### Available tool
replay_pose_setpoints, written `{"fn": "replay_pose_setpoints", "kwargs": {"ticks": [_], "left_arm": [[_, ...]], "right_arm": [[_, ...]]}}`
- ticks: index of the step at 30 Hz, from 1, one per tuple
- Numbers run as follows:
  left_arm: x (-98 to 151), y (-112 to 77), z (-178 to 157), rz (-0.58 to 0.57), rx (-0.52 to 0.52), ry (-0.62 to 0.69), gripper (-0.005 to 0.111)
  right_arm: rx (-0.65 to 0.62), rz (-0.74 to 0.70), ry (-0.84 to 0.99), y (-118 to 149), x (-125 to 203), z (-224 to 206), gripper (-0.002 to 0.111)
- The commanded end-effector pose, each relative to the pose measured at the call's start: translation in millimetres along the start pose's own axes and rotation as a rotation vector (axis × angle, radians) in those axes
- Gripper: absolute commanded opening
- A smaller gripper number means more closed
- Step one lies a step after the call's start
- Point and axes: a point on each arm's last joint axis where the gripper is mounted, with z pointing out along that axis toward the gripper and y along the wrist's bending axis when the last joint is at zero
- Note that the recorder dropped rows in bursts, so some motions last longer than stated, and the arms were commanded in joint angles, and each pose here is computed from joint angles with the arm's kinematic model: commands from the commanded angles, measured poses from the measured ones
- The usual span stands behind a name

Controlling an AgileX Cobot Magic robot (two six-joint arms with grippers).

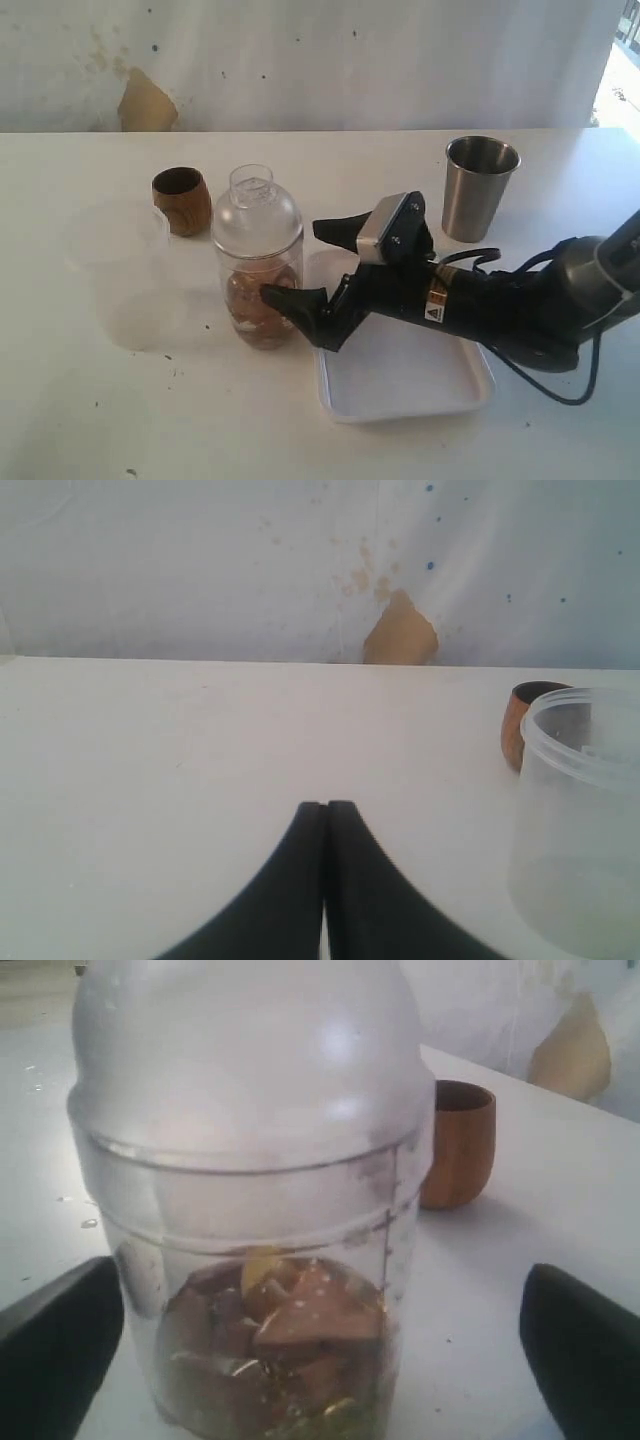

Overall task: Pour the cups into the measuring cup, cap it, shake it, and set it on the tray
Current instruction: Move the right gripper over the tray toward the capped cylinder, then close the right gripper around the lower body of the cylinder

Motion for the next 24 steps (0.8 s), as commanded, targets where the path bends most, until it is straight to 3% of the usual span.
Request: {"fn": "replay_pose_setpoints", "kwargs": {"ticks": [1,11,24], "left_arm": [[0.2,0.1,-0.1,0.000,-0.002,-0.012,0.000],[0.2,0.1,-0.1,0.000,-0.002,-0.012,0.000],[0.2,0.1,-0.1,0.000,-0.002,-0.012,0.000]], "right_arm": [[-0.016,0.018,-0.027,1.0,1.3,14.5,0.105],[-0.037,0.094,-0.026,-0.4,10.0,29.6,0.105],[-0.087,0.066,-0.055,5.0,8.2,53.4,0.105]]}}
